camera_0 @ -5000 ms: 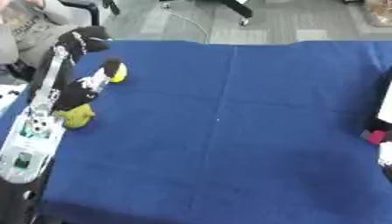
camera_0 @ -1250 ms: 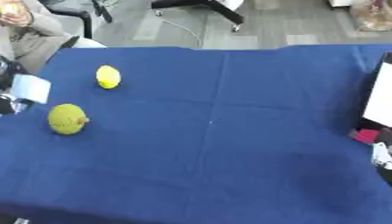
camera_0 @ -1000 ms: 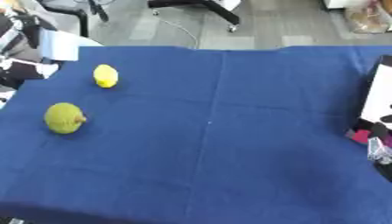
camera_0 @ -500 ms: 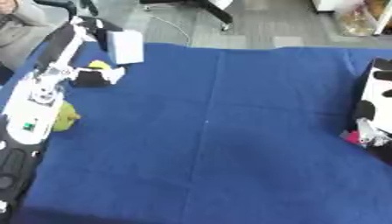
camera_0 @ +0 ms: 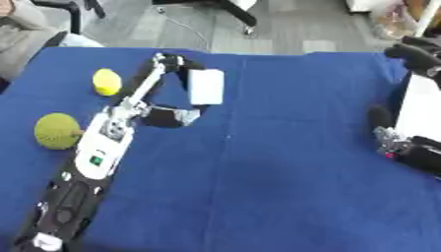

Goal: Pick up the objects with one hand, pass them to the other hand, and then place them into the box on the other side of the table.

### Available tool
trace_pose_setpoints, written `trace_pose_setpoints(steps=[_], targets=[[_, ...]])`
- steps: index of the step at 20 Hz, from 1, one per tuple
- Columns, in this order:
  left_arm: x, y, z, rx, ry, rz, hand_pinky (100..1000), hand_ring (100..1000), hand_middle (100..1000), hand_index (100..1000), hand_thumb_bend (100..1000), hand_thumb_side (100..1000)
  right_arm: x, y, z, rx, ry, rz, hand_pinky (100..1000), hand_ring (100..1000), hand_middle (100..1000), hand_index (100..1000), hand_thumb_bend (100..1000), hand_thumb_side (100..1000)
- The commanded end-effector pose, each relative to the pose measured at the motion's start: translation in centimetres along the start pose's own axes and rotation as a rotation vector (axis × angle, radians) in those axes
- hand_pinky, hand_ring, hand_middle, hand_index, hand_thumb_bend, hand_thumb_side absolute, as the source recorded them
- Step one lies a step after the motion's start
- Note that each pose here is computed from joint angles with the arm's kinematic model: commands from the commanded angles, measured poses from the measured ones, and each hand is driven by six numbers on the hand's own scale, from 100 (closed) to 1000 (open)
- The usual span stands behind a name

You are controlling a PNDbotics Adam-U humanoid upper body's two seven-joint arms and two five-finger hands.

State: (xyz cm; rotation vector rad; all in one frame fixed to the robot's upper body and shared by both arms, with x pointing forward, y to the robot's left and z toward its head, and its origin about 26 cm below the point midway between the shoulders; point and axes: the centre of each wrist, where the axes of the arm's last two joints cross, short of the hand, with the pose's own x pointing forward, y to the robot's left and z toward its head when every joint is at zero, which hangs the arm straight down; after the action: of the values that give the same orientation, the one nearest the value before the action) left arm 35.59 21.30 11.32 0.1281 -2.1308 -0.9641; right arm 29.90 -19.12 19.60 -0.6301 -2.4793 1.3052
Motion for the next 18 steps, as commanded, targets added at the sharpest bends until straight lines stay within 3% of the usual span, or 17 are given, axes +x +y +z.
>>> trace_pose_setpoints(steps=[1,8,18], targets=[[1.4,-1.8,-1.9,-0.077,-0.064,0.076,664,449,422,467,100,100,0.2,-1.2,-0.7,0.059,-0.061,0.077,899,990,902,993,329,200],[3.5,-1.5,-3.5,-0.192,-0.154,0.135,673,458,431,476,100,100,0.5,-1.6,-1.8,0.119,-0.132,0.084,921,980,892,983,369,235],[5.9,-0.3,-5.3,-0.203,-0.255,0.259,677,462,436,481,100,100,0.9,-1.6,-2.5,0.142,-0.156,0.077,913,960,858,971,358,247]])
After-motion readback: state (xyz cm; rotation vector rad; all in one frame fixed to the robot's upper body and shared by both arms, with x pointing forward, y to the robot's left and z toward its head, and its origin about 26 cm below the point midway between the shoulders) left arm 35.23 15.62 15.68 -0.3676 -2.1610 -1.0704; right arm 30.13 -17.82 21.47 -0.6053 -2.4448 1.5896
